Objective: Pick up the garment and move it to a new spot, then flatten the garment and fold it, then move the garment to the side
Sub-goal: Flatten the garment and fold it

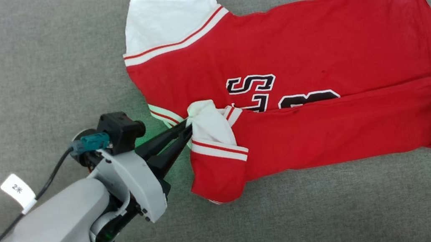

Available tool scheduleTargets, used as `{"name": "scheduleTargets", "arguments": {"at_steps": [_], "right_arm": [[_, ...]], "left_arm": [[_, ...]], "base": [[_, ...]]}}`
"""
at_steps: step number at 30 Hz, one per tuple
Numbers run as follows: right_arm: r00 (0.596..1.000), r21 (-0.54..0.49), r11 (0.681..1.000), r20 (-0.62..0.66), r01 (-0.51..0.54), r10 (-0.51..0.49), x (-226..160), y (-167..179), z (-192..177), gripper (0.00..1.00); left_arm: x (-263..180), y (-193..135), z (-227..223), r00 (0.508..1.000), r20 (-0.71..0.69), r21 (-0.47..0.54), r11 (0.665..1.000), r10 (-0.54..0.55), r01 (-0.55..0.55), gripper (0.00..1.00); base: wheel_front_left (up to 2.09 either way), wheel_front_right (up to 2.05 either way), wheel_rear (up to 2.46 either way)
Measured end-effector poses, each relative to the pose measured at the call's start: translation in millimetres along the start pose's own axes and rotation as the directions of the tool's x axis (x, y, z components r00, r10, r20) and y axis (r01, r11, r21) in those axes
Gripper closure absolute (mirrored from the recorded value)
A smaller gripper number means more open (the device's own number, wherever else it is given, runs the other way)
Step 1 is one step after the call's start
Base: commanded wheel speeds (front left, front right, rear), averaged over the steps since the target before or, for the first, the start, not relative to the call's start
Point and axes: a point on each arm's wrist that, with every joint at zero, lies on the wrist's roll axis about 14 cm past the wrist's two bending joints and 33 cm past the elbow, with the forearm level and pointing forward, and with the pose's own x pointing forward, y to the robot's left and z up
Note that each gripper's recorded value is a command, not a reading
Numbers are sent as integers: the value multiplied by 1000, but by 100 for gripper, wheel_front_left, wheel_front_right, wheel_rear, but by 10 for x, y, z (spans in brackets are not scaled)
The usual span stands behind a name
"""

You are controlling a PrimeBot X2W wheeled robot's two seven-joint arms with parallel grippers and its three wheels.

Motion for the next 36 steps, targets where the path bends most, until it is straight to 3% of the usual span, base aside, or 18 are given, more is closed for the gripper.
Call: {"name": "scheduleTargets", "arguments": {"at_steps": [1,2,4,5,11,15,23,28,36], "right_arm": [[1000,-11,1000,9,-1,2,4,12,22,100],[1000,-16,1000,13,-2,2,5,18,29,85],[1000,-20,1000,27,0,1,-10,24,51,17],[999,-24,1000,36,3,-2,-24,19,72,0],[994,-36,999,104,20,-16,-176,-2,237,0],[989,-30,999,146,31,-27,-321,-30,316,0],[977,-36,999,211,20,-11,-491,43,516,0],[978,-33,999,211,2,5,-460,105,497,0],[980,-12,1000,200,20,-17,-430,23,427,0]], "left_arm": [[-6,18,-3,1000,-2,6,1000,6,-6,29],[-13,25,1,1000,-3,12,1000,10,-10,0],[-46,75,33,1000,0,29,999,28,-27,0],[-75,124,64,999,3,40,998,43,-43,0],[-329,371,294,990,0,101,985,138,-137,0],[-488,409,457,983,-33,36,983,182,-181,0],[-735,-44,281,951,-305,-193,974,58,-121,0],[-645,-317,183,924,-380,-250,966,-36,-65,0],[-339,-289,-206,891,-448,-366,925,-81,-99,0]], "base": [[0,0,0],[0,0,0],[0,0,0],[0,0,0],[0,0,0],[0,0,0],[0,0,0],[0,0,0],[0,0,0]]}}
